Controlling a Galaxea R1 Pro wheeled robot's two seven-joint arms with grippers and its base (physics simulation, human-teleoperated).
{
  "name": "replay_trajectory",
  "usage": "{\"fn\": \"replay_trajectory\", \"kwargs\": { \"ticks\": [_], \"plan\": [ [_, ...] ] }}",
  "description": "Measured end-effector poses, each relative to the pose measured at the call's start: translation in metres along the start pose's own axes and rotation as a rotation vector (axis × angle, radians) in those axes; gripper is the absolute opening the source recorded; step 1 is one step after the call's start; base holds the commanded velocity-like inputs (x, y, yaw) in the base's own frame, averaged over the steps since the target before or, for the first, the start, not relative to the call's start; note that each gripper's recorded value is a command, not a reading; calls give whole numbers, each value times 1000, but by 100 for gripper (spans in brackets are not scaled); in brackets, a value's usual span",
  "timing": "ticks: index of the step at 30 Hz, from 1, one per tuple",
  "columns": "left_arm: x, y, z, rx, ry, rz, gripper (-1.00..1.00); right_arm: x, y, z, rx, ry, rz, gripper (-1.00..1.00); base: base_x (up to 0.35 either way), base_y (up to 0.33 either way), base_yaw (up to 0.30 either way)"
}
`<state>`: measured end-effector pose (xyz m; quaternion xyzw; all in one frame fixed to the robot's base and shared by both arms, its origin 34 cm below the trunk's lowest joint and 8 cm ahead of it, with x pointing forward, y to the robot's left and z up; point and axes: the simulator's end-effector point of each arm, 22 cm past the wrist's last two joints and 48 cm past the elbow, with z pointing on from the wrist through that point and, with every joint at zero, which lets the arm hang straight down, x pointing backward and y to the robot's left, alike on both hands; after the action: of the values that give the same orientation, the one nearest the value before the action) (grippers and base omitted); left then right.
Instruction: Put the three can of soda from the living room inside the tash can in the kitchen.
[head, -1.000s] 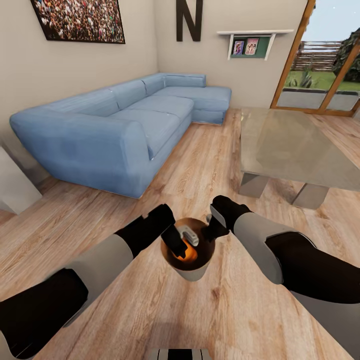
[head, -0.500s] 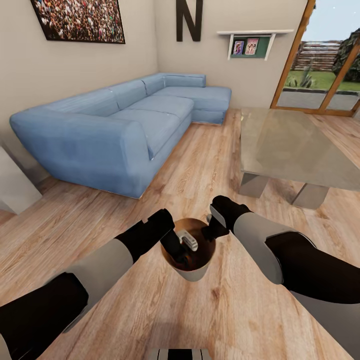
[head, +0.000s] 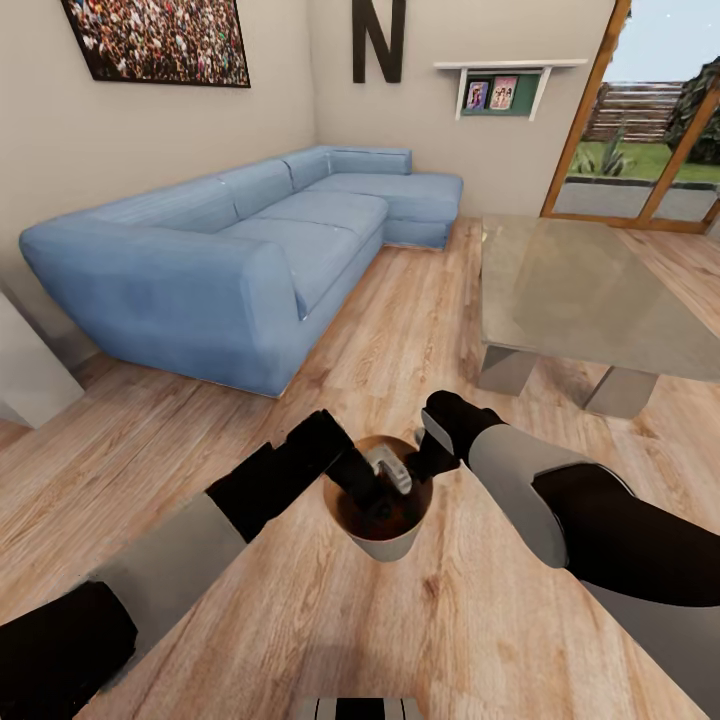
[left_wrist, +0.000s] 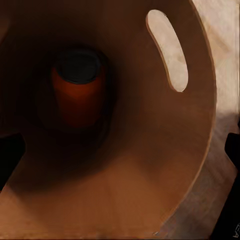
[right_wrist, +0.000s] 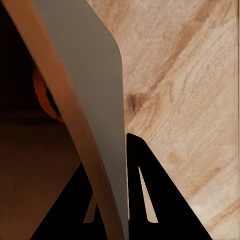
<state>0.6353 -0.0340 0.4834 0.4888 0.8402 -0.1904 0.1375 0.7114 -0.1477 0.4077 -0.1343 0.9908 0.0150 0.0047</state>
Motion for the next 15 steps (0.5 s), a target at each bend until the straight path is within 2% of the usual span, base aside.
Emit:
{"fn": "replay_trajectory", "kwargs": {
  "ticks": [2,3,4,6,7,8,10,11,12,13,14,15],
  "plan": [
    [5,6,-19,2,-61,-4,100,0,-3,0,9,0,-2,-100,0,0,0],
    [6,15,-39,6,-116,-24,100,0,-4,0,12,1,-3,-100,0,0,0],
    [8,21,-51,11,-147,-43,100,0,-5,0,14,1,-3,-100,0,0,0],
    [19,44,-96,40,-266,-127,100,0,-5,0,9,1,1,-100,0,0,0],
    [22,49,-107,49,-295,-151,100,1,-4,0,5,0,4,-100,0,0,0],
    [27,70,-138,53,-380,-217,100,1,-3,1,-1,1,7,-100,0,0,0],
    [32,93,-165,33,-458,-283,100,1,-3,1,-5,1,10,-100,0,0,0],
    [38,117,-191,1,-533,-338,100,1,-3,1,-4,1,10,-100,0,0,0],
    [43,131,-207,-20,-581,-377,100,1,-3,1,-1,1,8,-100,0,0,0],
    [64,167,-240,-88,-672,-479,100,1,-5,1,1,2,8,-100,0,0,0],
    [76,185,-256,-128,-714,-528,100,1,-6,1,5,2,7,-100,0,0,0],
    [92,202,-262,-190,-718,-576,100,2,-8,1,5,2,11,-100,0,0,0]
  ]
}}
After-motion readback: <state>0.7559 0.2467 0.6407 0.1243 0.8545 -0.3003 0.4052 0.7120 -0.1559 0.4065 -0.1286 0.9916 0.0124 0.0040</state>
